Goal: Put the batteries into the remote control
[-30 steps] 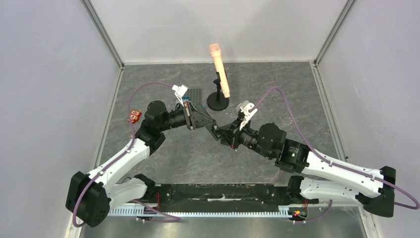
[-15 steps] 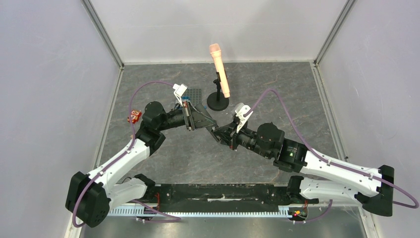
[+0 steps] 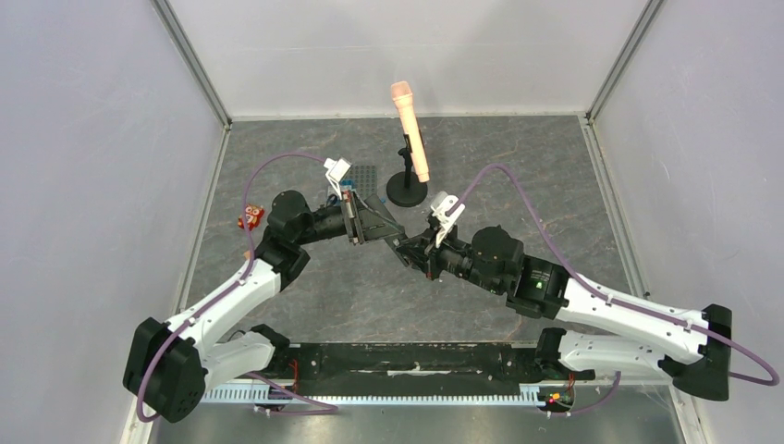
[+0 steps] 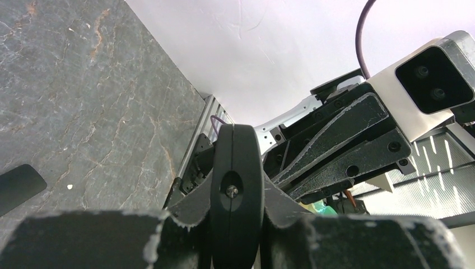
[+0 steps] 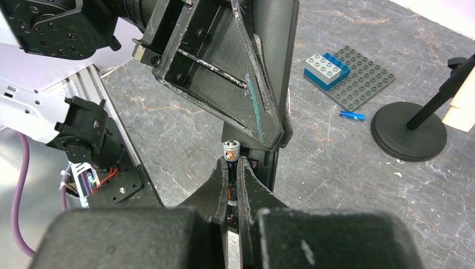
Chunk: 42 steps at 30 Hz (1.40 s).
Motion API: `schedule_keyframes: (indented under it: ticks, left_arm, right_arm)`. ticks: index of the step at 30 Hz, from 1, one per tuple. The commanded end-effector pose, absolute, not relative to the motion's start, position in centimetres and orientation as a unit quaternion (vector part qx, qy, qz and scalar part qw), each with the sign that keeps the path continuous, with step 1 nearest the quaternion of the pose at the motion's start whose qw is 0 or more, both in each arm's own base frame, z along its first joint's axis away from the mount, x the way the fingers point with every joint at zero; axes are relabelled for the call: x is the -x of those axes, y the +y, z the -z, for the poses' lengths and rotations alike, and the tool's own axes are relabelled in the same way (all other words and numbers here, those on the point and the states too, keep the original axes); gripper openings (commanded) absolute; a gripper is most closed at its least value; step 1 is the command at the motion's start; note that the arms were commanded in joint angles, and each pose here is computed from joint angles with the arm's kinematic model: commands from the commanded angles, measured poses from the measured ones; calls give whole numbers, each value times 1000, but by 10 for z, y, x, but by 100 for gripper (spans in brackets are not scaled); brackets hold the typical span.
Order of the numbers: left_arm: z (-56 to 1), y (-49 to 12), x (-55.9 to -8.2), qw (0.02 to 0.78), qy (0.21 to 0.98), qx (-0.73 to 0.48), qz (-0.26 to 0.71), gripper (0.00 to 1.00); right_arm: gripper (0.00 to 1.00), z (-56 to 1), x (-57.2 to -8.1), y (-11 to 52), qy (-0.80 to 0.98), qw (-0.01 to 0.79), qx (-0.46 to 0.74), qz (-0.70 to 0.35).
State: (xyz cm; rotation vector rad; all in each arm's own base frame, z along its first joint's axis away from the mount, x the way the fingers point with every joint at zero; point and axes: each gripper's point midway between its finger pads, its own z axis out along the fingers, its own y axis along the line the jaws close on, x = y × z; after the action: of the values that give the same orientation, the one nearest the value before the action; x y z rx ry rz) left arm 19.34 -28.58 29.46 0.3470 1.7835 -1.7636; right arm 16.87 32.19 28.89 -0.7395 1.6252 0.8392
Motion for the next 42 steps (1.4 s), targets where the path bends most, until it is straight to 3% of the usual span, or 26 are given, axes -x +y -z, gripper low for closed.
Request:
schedule_keyframes:
  ticks: [1,21,32,42]
  left_arm:
    - [-324,-284,-186,341,628,-163,680,2]
    - [-327,-282,-191,361,625,-156,674,2]
    - [-324,-283,-193,359,629,-149,674,2]
    - [-320,-283,-194,356,633,-145,672,2]
  right_arm:
    - [0,-277,-167,320,711,528,315,-343]
    - [3,-253,-170,316,758,488,296,-316]
    - [16,-250,-172,315,764,487,289,-310]
    - [20,-259,-174,314,759,496,281,-313]
